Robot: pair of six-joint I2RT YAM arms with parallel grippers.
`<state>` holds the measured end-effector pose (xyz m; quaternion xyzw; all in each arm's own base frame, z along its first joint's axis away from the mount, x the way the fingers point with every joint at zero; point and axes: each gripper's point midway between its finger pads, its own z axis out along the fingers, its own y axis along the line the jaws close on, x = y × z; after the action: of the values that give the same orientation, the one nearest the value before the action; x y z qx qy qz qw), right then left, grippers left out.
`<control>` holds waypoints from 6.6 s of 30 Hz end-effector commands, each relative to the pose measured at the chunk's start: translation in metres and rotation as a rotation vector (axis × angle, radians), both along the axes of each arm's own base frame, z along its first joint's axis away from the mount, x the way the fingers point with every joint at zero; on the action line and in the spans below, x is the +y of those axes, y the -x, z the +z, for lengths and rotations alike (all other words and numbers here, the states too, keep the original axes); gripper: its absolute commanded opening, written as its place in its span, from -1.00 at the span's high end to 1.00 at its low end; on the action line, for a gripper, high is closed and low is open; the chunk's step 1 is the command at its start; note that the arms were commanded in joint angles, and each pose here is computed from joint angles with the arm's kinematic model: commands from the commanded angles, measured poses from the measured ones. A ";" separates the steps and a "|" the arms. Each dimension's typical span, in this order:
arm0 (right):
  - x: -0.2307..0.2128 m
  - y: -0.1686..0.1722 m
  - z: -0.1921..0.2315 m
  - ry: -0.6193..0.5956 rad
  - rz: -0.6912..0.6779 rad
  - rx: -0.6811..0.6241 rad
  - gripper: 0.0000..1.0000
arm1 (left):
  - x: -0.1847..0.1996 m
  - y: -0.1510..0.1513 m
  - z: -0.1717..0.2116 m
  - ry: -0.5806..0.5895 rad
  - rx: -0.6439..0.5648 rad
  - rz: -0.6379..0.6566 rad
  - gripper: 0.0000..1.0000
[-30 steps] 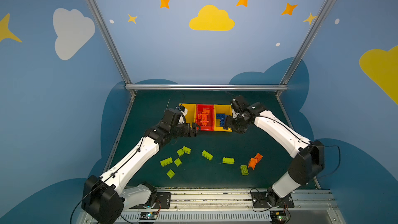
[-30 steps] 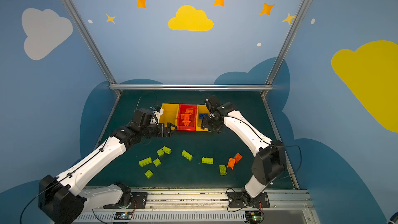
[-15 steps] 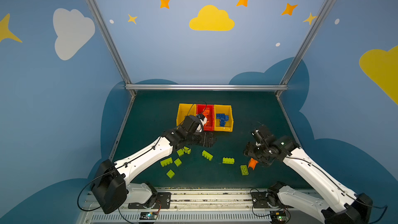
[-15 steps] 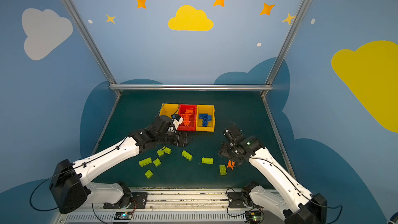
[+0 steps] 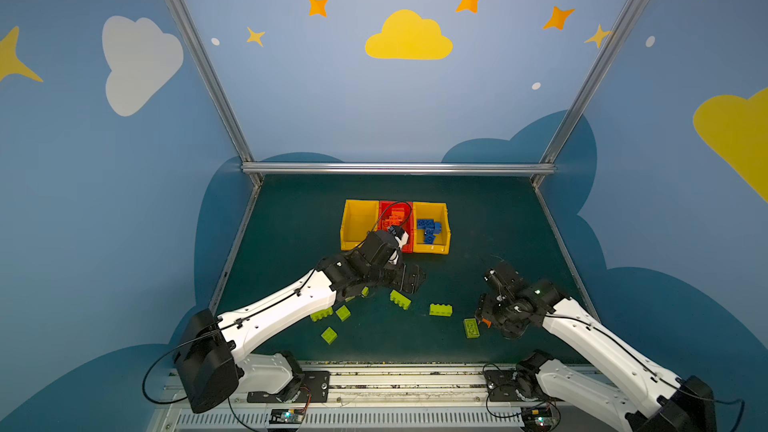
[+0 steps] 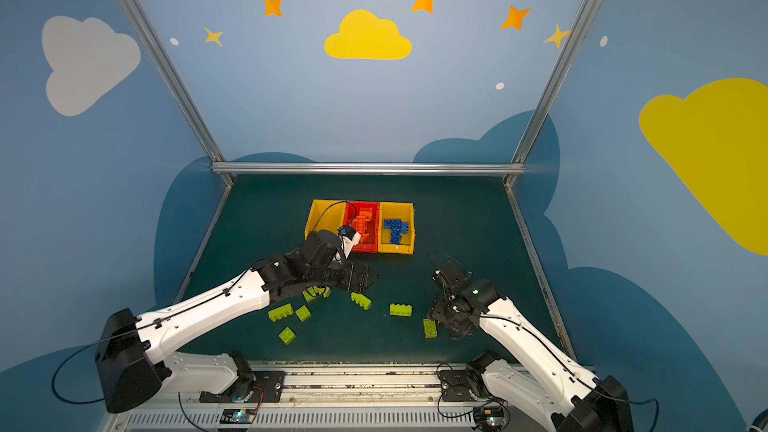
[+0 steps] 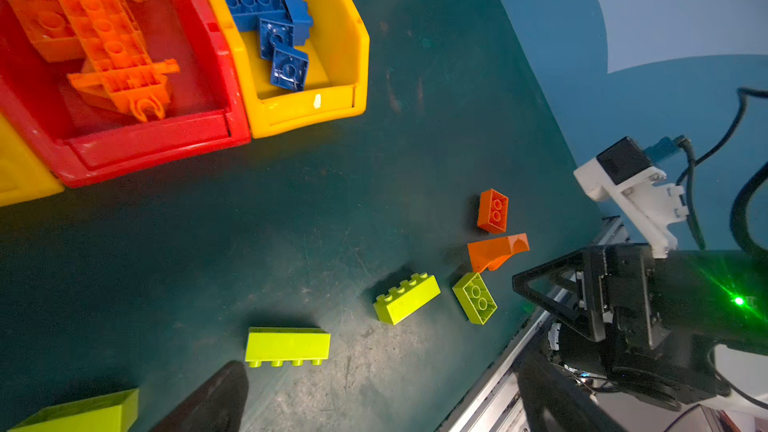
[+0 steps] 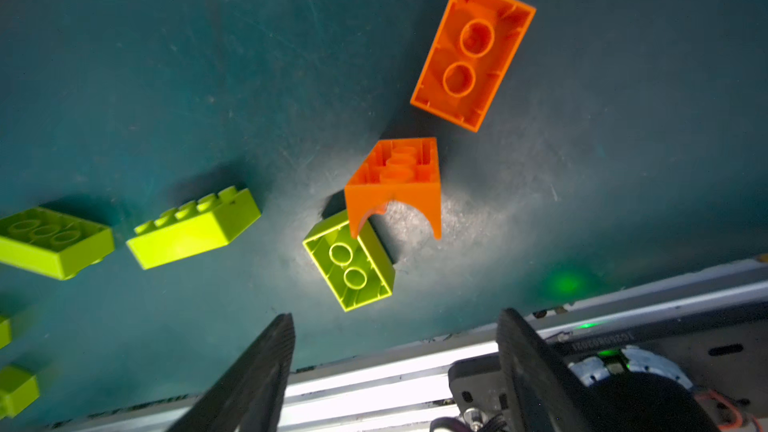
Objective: Sort the legos into containers by color
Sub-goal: 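Lower the right gripper and grasp the orange arch brick, then carry the orange arch brick into the red bin and open the right gripper, then move the right gripper over the last orange brick while the left arm reaches forward, then grasp the orange 2x2 brick with the right gripper and lift, then carry the orange 2x2 brick over the red bin and open the right gripper, then draw the right gripper back while the left gripper moves over the lime-green bricks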
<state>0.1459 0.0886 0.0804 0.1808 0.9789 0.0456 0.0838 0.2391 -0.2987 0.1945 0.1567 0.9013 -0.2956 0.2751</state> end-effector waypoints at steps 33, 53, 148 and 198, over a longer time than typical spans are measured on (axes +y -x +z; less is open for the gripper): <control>0.016 -0.068 0.001 0.065 0.093 -0.013 0.60 | 0.043 -0.016 0.008 -0.108 -0.090 0.175 -1.00; 0.209 -0.244 0.098 -0.238 0.487 -0.175 0.57 | 0.118 -0.038 0.022 -0.114 -0.144 0.437 -1.00; -0.050 -0.071 -0.063 -0.031 -0.151 0.233 0.45 | -0.044 -0.063 0.022 -0.046 -0.105 -0.017 -1.00; 0.270 -0.299 0.061 -0.551 0.469 -0.069 -0.32 | 0.181 -0.089 0.050 -0.210 -0.195 0.606 -1.00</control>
<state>0.4424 0.3565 0.1208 -0.0313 0.9461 0.3206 0.0344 0.3346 -0.1222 0.2465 -0.0656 0.8985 -0.0911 0.4243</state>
